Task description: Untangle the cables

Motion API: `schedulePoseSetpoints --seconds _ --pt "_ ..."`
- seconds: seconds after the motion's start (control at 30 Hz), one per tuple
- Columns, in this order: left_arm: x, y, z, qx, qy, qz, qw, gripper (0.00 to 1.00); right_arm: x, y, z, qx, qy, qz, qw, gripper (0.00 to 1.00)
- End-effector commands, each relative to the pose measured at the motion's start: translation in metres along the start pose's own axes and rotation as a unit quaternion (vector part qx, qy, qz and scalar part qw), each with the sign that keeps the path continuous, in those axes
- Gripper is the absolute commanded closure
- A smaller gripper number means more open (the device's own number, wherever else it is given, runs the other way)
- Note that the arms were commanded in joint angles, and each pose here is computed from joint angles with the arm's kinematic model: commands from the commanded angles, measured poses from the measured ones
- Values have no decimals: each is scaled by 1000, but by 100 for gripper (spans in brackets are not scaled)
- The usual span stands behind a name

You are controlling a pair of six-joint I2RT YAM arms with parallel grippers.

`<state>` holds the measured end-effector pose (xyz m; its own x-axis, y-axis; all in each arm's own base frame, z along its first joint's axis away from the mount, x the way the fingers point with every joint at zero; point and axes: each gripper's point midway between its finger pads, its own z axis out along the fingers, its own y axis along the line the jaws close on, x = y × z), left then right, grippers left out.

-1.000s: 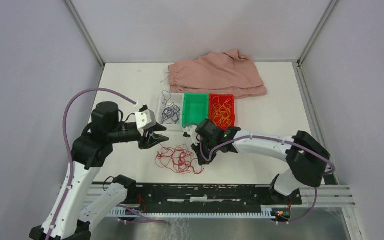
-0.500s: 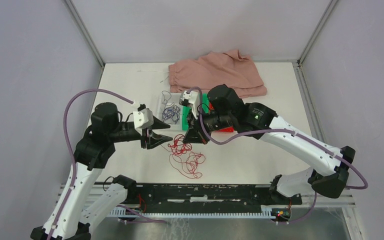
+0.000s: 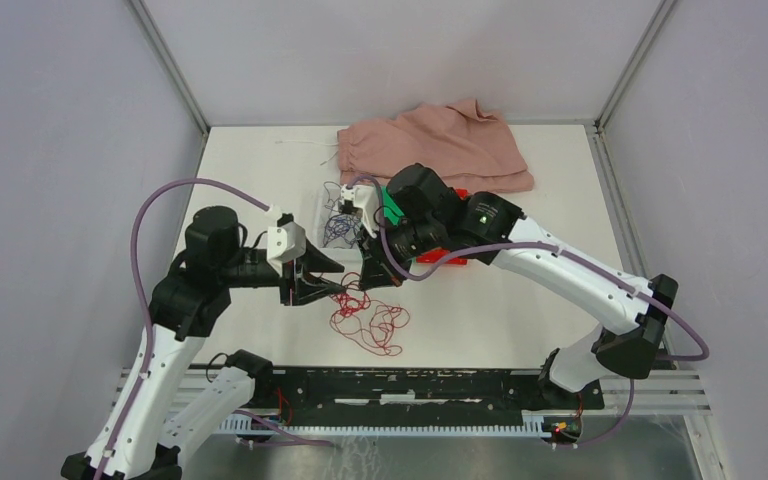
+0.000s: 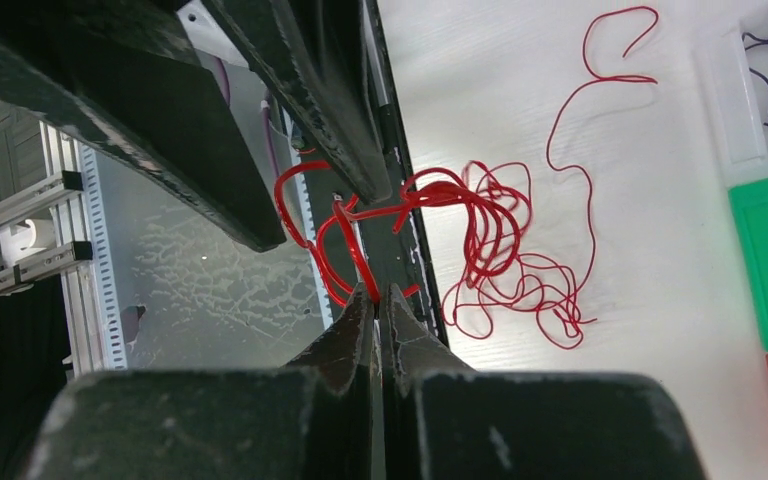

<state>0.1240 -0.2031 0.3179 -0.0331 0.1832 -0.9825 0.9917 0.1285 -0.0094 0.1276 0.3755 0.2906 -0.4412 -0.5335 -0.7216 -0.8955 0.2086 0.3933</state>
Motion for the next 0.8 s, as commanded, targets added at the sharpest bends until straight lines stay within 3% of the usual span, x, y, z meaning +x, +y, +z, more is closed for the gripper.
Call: schedulePoseSetpoints --seconds 0.0,0.37,0.5,0.57,0.67,0.73,0.77 --pt "9 -1 -1 4 12 19 1000 55 -24 20 -11 -23 -35 -29 999 99" --pt "10 17 1 -37 5 34 999 62 -29 39 -5 -44 -28 -39 998 99" --pt "7 16 3 -30 -2 18 999 69 -38 44 -5 -52 -42 -35 997 99" --pt "1 14 5 -24 -14 5 1000 78 -42 45 -2 -56 -48 -29 997 98" --pt "-10 11 6 -15 -33 -19 999 95 -54 52 -2 -68 -70 -15 995 87" --pt "-17 7 7 -7 -44 -39 998 97 -70 60 -15 -82 -112 -10 990 79" --pt "-22 5 7 -1 -52 -44 998 97 -80 63 -24 -91 -141 -6 986 71"
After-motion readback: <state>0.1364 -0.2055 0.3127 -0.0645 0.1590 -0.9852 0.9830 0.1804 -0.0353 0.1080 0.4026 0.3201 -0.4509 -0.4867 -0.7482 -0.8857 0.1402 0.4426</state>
